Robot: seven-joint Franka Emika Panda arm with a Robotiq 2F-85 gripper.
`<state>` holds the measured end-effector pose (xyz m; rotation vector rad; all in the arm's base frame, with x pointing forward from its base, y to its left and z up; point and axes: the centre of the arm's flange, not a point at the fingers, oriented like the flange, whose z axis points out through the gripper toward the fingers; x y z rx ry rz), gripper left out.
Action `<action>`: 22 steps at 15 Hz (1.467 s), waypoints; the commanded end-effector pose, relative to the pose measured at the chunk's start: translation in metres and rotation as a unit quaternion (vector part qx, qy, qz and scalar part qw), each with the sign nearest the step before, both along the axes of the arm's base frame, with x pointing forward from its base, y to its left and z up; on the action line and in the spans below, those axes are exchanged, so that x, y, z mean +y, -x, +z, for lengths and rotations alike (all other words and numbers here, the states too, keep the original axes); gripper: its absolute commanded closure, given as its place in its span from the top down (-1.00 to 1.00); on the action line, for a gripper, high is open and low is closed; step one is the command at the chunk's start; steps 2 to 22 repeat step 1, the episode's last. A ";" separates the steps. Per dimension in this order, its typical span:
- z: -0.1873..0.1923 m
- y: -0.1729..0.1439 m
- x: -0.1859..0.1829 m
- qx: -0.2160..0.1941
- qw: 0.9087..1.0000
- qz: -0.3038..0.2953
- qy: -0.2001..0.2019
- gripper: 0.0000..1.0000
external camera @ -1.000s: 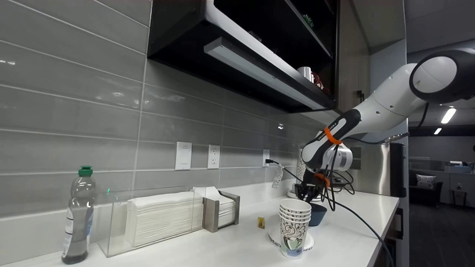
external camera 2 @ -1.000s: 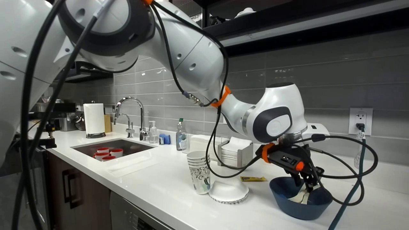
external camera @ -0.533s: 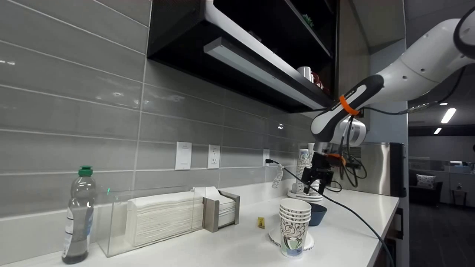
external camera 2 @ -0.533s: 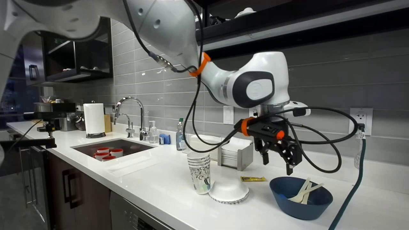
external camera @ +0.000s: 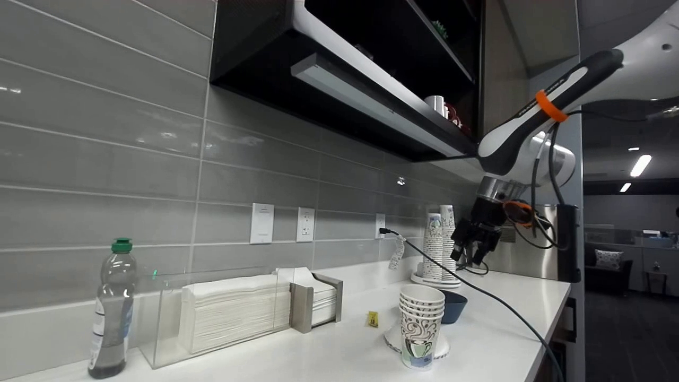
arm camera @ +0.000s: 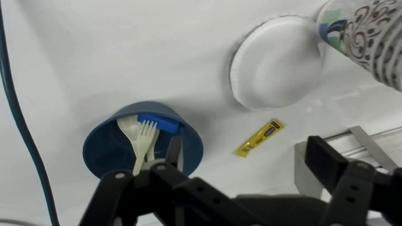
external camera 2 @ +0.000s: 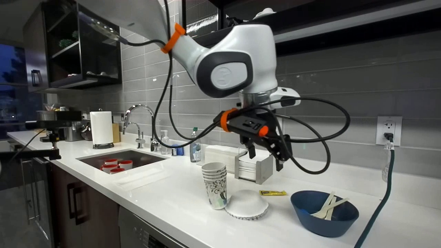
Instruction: Put the fork inside the bowl
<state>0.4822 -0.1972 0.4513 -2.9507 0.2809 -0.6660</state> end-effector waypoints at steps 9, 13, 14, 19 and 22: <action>0.007 0.011 0.010 -0.023 1.000 -0.002 -0.002 1.00; 0.007 0.011 0.010 -0.023 1.000 -0.002 -0.002 1.00; 0.007 0.011 0.010 -0.023 1.000 -0.002 -0.002 1.00; 0.007 0.011 0.010 -0.023 1.000 -0.002 -0.002 1.00; 0.007 0.011 0.010 -0.023 1.000 -0.002 -0.002 1.00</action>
